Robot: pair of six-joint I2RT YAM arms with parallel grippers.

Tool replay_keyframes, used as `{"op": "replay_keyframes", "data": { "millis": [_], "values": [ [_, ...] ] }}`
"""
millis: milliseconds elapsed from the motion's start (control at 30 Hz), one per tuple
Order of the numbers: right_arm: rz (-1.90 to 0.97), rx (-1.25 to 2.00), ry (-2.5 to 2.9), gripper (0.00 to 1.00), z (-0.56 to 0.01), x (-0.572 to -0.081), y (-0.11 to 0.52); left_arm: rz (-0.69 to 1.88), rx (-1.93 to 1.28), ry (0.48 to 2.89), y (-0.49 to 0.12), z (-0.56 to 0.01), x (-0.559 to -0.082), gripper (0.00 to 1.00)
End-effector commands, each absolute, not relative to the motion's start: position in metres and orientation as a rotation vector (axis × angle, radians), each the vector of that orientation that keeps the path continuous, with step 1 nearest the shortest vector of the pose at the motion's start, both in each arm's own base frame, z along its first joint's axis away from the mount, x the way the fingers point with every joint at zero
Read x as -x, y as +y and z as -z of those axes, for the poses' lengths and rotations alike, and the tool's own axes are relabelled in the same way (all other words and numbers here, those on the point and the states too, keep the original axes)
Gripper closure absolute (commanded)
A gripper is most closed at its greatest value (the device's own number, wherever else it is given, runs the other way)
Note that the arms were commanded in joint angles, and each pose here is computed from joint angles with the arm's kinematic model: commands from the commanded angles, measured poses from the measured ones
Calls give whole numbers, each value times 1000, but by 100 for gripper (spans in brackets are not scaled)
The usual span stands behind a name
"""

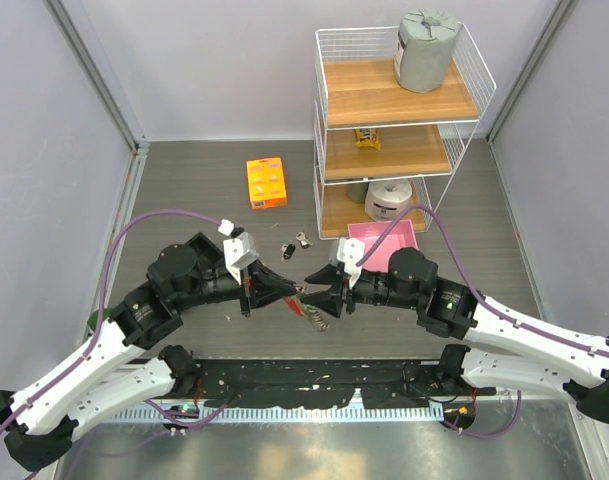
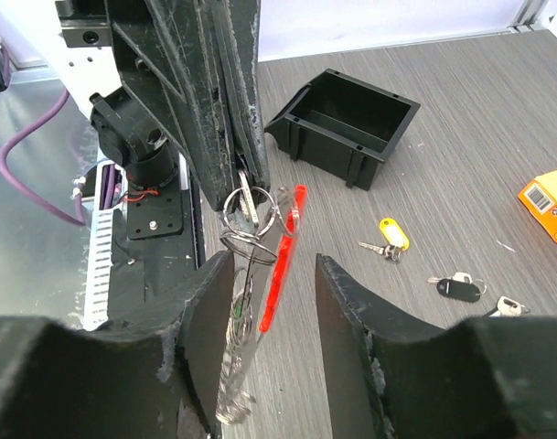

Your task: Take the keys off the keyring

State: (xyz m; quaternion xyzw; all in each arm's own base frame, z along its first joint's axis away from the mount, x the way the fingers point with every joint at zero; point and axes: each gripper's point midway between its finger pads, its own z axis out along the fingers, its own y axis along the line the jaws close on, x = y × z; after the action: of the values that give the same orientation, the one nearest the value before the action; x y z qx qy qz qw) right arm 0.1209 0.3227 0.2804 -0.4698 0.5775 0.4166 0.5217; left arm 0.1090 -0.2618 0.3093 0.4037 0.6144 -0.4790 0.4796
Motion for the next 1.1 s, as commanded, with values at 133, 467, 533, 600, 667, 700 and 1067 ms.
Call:
{"op": "replay_keyframes", "data": {
  "millis": [133,467,533,600,667,700,1067],
  "values": [
    [-1029,1169,1264,94,-312,-112,327,1176,-983,1360,-261,-347,-106,100],
    [-1057,1220,1263,95,-308,-102,324,1149,-972,1382,-258,-346,-109,100],
    [-1053,1223,1266,95,-307,-102,324,1139,-969,1390,-258,-345,-111,100],
    [-1044,1225,1272,95,-305,-103,324,1107,-952,1446,-259,-334,-119,100],
    [-1026,1221,1300,95,-300,-107,324,1047,-932,1527,-258,-318,-132,100],
    [-1015,1221,1319,95,-296,-109,323,1008,-908,1572,-258,-311,-141,100],
    [-897,990,1626,95,-241,-138,293,804,-572,2040,-237,-194,-239,100]
  ]
}}
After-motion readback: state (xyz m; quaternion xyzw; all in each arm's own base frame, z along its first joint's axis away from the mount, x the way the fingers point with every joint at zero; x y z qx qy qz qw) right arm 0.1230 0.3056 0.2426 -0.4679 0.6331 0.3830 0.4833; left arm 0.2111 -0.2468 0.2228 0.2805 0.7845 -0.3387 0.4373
